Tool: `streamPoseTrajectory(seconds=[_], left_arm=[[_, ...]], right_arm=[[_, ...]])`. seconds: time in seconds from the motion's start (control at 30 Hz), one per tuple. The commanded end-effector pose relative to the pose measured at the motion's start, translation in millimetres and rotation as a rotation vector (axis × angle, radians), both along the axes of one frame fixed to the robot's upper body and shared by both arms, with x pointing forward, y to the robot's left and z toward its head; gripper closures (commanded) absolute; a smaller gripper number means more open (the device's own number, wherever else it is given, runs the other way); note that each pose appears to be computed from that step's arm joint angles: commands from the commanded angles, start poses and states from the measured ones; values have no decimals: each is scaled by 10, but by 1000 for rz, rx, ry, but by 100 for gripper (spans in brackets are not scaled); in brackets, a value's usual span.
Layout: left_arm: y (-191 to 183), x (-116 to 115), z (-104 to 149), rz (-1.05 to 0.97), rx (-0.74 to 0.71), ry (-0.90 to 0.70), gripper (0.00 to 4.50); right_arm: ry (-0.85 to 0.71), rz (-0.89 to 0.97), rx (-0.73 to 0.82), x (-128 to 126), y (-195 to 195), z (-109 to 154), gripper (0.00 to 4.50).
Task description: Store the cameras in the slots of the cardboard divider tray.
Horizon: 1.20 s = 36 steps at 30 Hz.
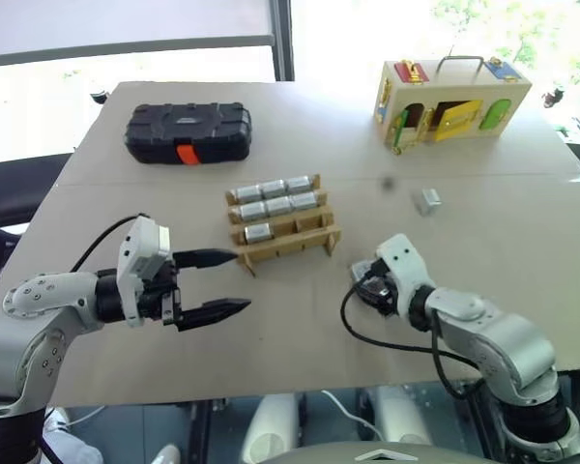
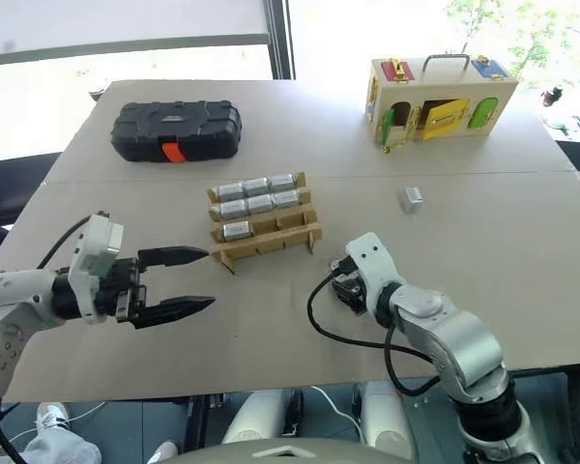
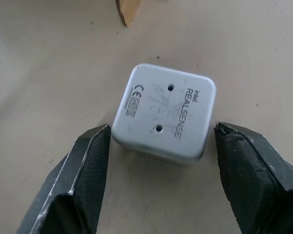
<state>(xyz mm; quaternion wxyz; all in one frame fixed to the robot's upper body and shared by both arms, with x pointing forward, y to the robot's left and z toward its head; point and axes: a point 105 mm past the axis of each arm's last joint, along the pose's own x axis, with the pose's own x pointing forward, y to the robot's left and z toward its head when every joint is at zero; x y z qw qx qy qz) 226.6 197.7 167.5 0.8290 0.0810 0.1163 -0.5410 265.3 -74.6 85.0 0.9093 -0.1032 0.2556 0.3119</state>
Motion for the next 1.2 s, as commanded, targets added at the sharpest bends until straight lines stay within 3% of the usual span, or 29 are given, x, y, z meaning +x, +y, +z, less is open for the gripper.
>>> streamPoseTrajectory(seconds=[0.03,0.1,0.2,0.23,0.53,0.57,0.6,0.7,0.97,1.07,1.17,1.2], left_arm=[[-49,-21,71,-19,9,-51,0],[-59,-27,63,-21,9,-52,0],[-62,-30,63,-20,7,-52,0],[-61,-30,64,-19,7,-52,0],[-64,-19,73,-20,12,-59,0],[-68,-17,71,-21,11,-58,0],[-71,-15,69,-21,11,-58,0],[-83,-19,60,-25,11,-55,0],[-94,-13,63,-34,12,-54,0],[-89,-12,71,-37,14,-54,0],[-95,-31,76,-59,16,-55,0],[-100,-36,82,-69,17,-58,0]], right_arm=[[3,30,-10,-47,-1,-1,124],[-6,35,-15,-35,-5,-5,124],[-17,31,-12,0,-4,-2,203],[-16,33,7,7,17,14,248],[9,48,115,-5,163,84,248],[7,42,122,5,159,90,168],[6,38,127,12,156,94,119],[2,39,121,9,161,100,6],[33,11,166,41,228,93,6],[31,-18,161,77,214,72,75],[22,-34,150,102,184,63,227],[14,-32,141,105,171,64,255]])
